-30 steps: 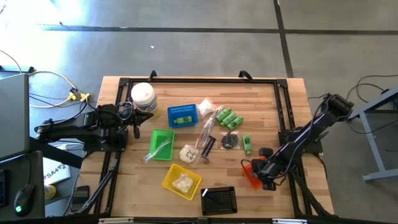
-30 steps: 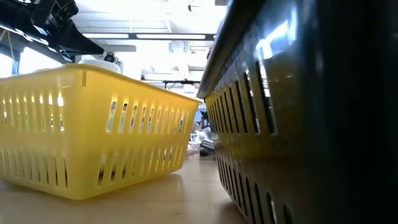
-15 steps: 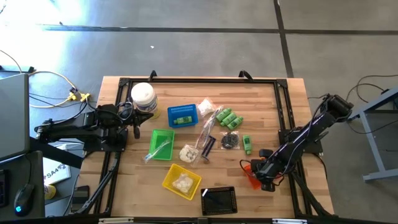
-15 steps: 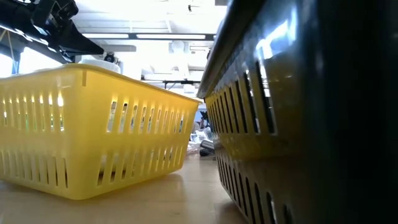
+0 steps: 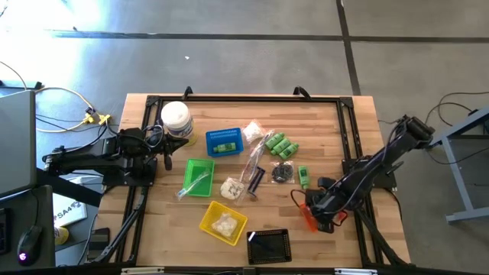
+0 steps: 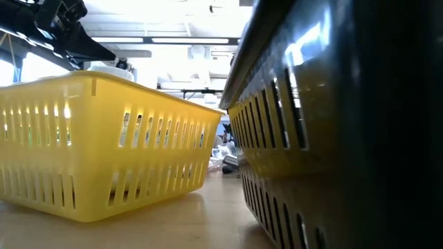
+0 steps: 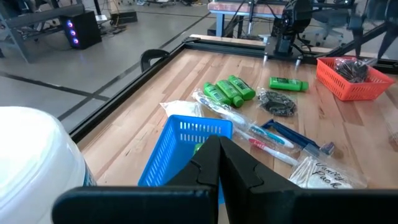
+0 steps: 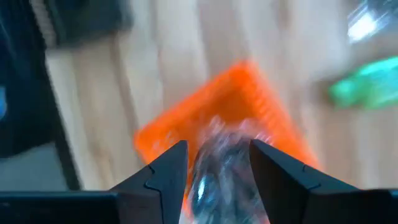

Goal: Pick & Place Travel size toiletries
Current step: Put the green shampoo into the blue bin

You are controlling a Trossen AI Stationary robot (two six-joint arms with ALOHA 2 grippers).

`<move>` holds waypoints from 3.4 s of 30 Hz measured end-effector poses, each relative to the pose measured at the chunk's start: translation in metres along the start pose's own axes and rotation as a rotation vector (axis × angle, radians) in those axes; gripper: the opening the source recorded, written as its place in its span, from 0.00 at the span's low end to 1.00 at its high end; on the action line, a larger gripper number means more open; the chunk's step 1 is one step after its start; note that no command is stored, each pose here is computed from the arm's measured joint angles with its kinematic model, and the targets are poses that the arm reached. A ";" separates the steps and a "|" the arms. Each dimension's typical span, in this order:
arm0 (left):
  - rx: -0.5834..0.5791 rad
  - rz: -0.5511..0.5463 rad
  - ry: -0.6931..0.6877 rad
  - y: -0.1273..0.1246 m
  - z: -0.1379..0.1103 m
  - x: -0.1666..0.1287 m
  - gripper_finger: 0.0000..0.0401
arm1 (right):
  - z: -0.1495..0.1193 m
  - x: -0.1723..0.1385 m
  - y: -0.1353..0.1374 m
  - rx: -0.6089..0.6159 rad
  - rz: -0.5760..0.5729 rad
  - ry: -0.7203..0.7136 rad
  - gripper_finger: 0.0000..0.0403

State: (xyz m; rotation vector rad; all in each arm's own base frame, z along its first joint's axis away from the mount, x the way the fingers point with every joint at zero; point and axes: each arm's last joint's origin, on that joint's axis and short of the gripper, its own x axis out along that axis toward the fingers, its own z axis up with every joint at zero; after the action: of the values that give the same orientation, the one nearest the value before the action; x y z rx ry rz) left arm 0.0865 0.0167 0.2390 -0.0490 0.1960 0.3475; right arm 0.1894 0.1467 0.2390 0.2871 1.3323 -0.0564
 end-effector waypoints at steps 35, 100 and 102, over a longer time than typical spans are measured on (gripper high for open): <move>0.000 -0.028 0.001 -0.001 0.000 0.000 0.00 | 0.079 -0.007 -0.132 0.580 -0.258 -0.140 0.41; -0.002 -0.059 -0.004 -0.002 0.001 0.000 0.00 | 0.086 0.079 -0.157 0.542 -0.164 0.114 0.43; -0.002 -0.058 -0.004 -0.002 0.001 0.000 0.00 | 0.088 0.070 -0.156 0.521 -0.144 0.084 0.40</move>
State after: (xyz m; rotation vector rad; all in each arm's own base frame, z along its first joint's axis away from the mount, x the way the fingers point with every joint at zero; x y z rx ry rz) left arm 0.0871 0.0152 0.2397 -0.0557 0.1896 0.2900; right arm 0.2580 -0.0159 0.1632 0.6378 1.4062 -0.5221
